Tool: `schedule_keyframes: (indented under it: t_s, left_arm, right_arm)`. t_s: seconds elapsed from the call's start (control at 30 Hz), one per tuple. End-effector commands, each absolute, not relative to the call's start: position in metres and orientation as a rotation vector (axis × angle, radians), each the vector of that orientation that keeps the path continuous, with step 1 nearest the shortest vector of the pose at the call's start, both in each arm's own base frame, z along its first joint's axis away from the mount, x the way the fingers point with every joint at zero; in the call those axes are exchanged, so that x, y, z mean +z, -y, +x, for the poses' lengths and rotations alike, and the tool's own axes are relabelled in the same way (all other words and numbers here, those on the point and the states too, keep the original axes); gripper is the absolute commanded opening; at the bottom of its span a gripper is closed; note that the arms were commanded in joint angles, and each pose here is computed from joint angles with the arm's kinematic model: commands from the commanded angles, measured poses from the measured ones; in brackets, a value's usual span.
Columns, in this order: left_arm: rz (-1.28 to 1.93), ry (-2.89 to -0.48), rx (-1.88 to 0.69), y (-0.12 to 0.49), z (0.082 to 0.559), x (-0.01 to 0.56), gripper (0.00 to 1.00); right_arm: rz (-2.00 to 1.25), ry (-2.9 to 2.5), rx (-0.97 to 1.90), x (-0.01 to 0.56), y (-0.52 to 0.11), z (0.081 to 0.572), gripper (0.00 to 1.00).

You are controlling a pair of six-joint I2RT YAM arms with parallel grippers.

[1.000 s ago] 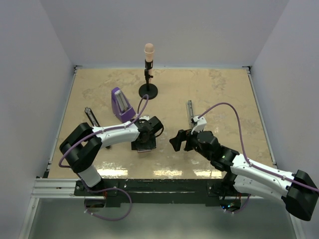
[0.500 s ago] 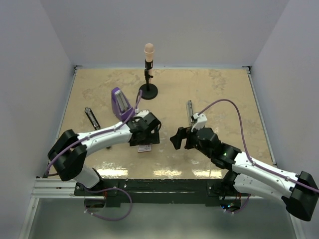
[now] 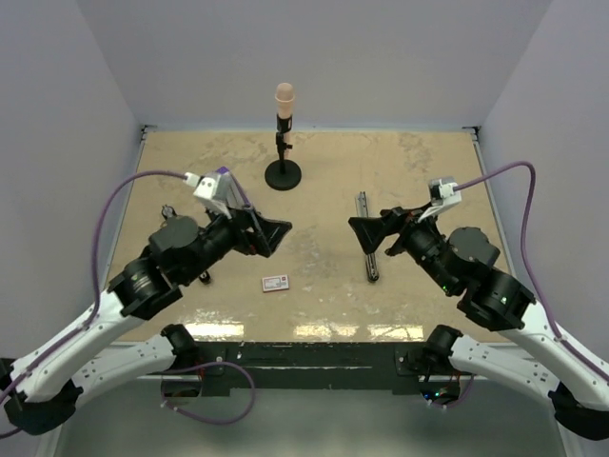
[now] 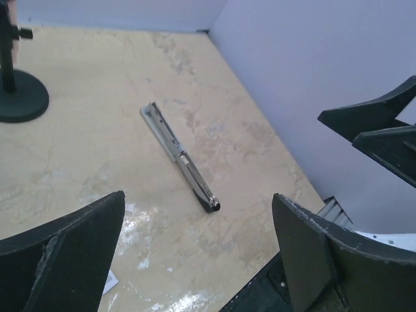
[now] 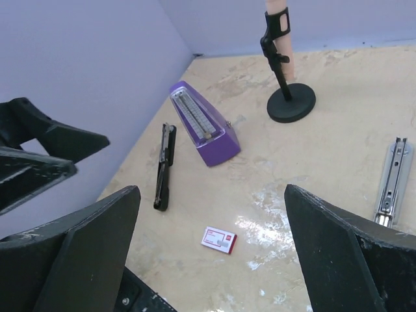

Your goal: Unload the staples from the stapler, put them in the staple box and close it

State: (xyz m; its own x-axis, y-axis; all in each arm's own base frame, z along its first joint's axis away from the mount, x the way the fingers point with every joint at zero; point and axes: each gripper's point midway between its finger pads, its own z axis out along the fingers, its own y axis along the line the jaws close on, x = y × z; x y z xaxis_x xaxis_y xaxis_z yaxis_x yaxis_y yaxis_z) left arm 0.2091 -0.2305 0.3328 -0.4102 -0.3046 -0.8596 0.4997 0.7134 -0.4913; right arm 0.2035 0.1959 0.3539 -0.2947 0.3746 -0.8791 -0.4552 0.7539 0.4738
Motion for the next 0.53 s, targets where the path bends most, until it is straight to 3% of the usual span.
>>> schedule_keyframes:
  t_s: [0.0,0.5]
  left_arm:
    - [0.183,-1.677,-0.872,0.213,0.203,0.343,1.00]
    - [0.155,-1.663,-0.870,0.193,0.191,0.348,1.00]
  right_arm:
    - [-0.065,-1.661,0.798,0.363,-0.183,0.197,0.99]
    - [-0.018,-1.622,0.858,0.352,-0.181,0.193,0.99]
